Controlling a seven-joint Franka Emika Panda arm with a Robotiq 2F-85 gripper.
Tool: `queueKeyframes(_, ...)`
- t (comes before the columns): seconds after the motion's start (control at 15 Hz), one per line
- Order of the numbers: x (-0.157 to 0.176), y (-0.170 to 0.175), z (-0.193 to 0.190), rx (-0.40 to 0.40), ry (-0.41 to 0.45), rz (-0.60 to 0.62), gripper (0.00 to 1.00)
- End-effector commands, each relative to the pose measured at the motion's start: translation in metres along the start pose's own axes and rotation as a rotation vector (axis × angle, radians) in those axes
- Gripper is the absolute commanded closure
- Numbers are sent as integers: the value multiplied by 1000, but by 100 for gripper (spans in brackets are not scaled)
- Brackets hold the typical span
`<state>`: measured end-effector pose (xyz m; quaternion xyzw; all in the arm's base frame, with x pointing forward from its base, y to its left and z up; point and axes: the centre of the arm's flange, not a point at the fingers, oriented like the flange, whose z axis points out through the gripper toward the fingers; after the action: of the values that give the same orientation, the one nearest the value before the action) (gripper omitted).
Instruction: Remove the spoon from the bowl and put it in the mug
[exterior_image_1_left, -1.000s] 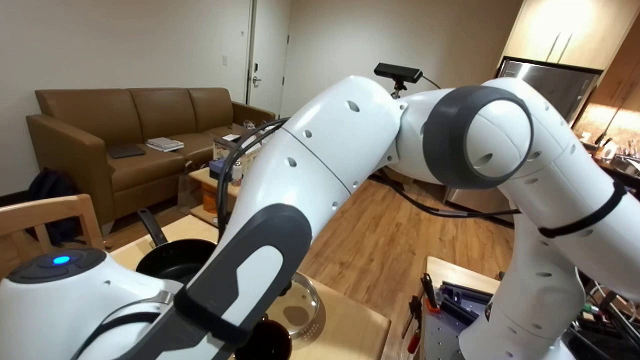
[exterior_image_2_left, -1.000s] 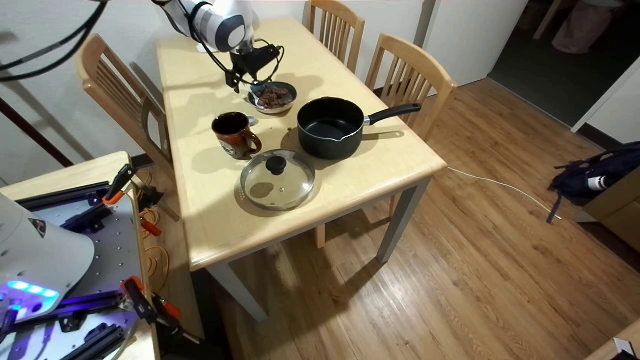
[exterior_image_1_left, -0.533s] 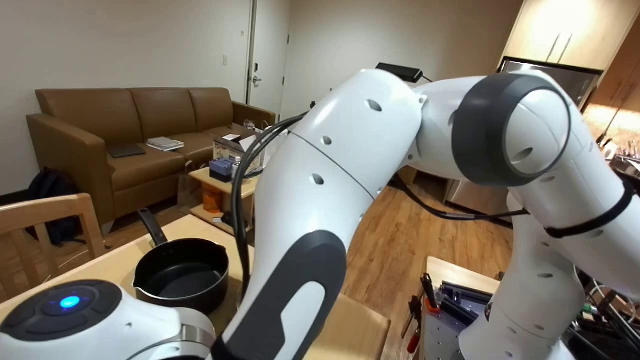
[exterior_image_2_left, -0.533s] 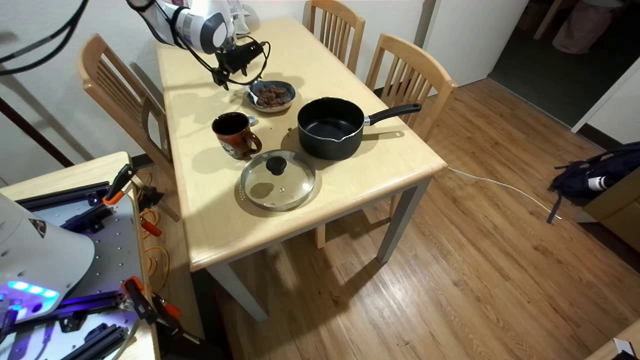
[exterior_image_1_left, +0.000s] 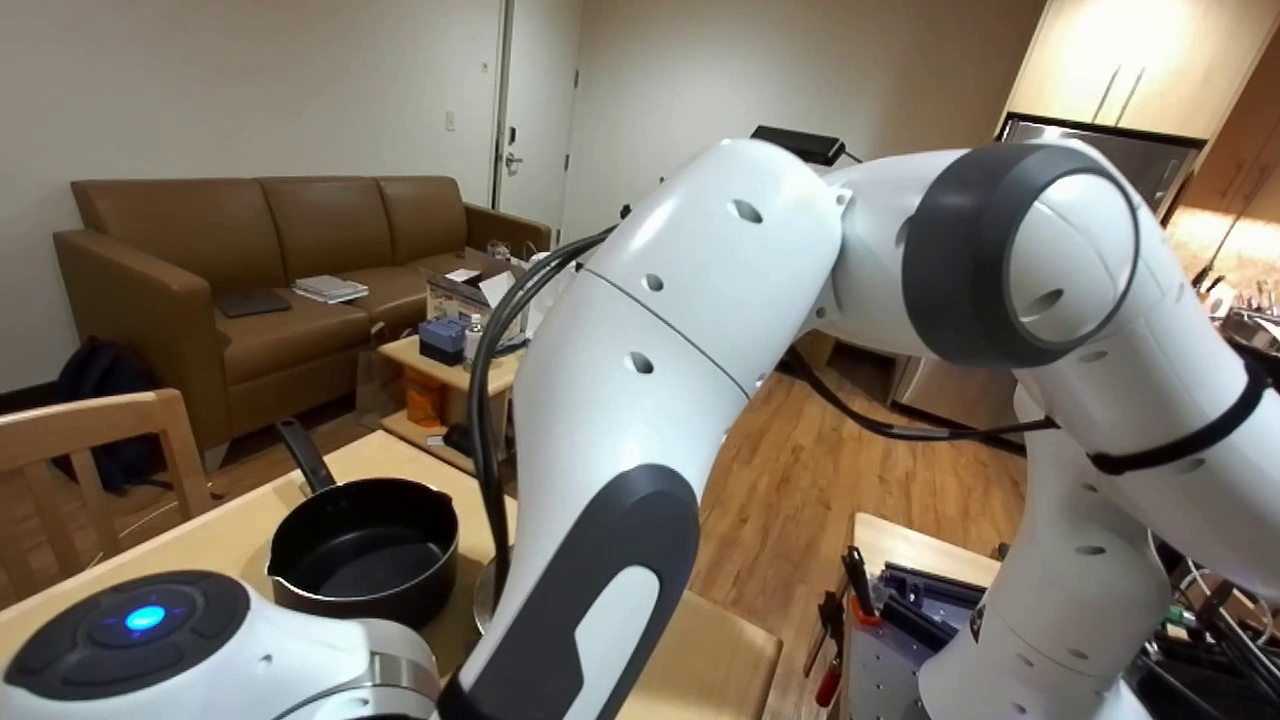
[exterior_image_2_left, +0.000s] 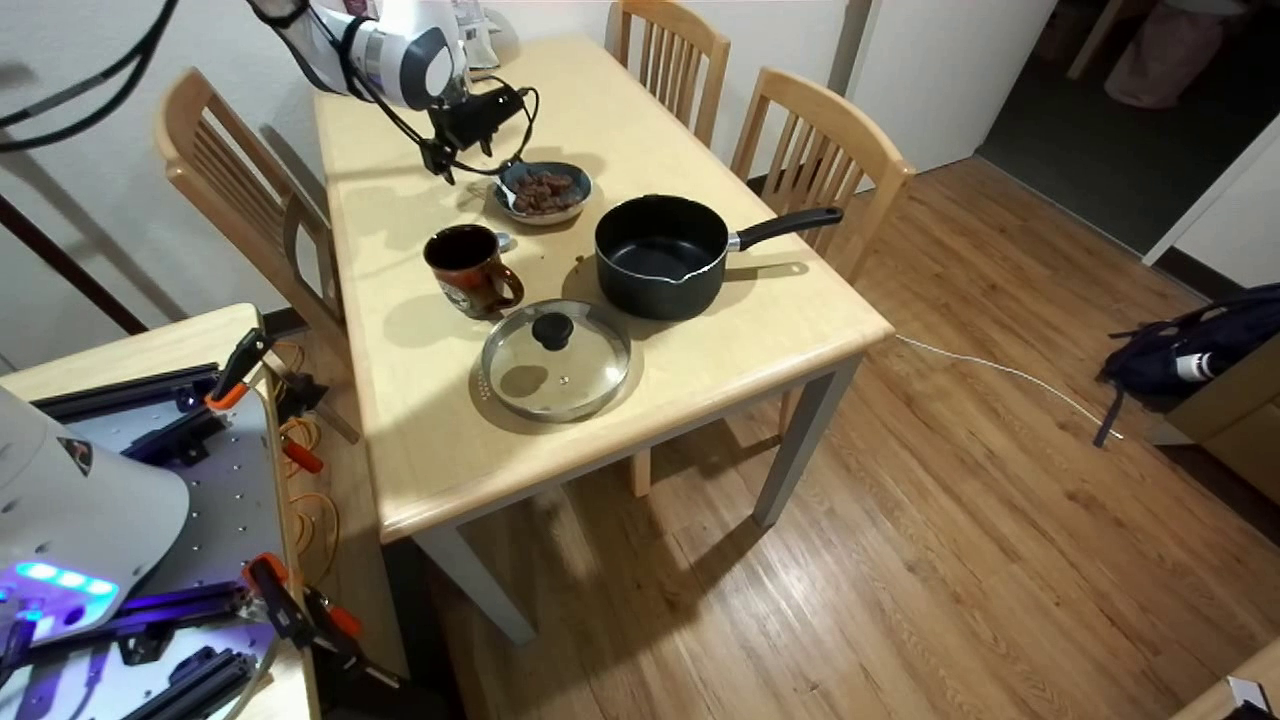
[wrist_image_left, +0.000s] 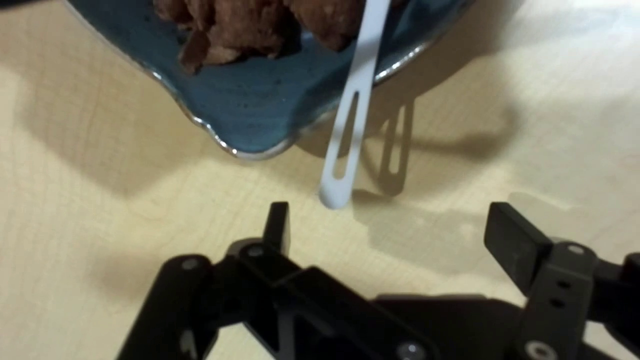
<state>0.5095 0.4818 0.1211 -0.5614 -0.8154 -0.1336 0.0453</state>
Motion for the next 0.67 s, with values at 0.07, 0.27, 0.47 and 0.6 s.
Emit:
queueKeyframes(0.07,-15,12,-1,36,-3,23,25)
queueKeyframes(0.27,-22,16,-1,39,-10,32,40)
queueKeyframes(0.47,-22,17,-2,44,-12,32,61)
queueKeyframes(0.6,-21,17,-1,49,-15,32,74)
